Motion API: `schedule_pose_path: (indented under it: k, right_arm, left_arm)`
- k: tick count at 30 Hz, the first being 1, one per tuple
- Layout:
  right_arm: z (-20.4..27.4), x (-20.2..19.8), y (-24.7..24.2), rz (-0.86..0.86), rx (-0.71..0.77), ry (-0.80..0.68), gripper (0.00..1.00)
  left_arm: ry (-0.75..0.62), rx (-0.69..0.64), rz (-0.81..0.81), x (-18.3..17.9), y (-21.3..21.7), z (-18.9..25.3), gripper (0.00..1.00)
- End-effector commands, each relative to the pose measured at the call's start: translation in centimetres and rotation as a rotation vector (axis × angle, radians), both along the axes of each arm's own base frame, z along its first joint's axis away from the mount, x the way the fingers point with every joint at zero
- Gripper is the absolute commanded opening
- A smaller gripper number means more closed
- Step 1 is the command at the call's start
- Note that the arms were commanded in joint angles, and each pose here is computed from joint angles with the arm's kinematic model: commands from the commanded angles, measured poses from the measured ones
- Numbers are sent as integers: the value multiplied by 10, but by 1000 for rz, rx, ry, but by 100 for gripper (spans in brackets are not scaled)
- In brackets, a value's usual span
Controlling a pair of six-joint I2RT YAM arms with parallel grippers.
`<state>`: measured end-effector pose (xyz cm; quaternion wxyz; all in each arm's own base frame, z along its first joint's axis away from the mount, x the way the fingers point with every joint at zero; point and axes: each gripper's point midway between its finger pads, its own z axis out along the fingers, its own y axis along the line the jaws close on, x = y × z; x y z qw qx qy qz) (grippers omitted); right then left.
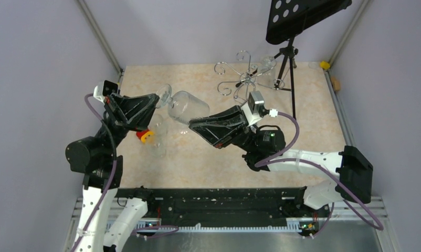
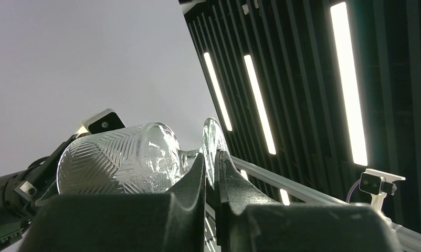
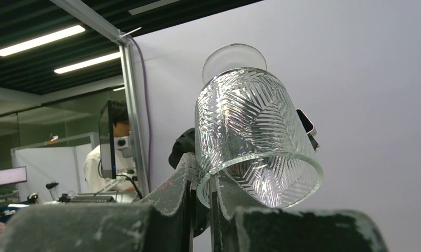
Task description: Take the wine glass off the wine glass rack
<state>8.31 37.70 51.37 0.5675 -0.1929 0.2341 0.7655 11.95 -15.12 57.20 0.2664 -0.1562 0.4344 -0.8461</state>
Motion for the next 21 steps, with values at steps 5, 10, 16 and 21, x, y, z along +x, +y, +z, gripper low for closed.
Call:
schedule_pose_path:
  k: [5, 10, 16, 21]
  right_arm:
    - [25, -1, -18, -81, 56, -43, 0]
    - [16, 26, -18, -210, -28, 65, 0]
    - [-10, 60, -8, -347, -269, 219, 0]
    - [-35, 86, -5, -463, -482, 349, 0]
  left_arm:
    - [-124, 32, 231, 2, 14, 13, 55]
    - [-172, 169, 326, 14, 8, -4, 73]
    - [-215, 510, 686, 53, 28, -48, 75]
    - [-200, 841, 980, 73, 70, -87, 75]
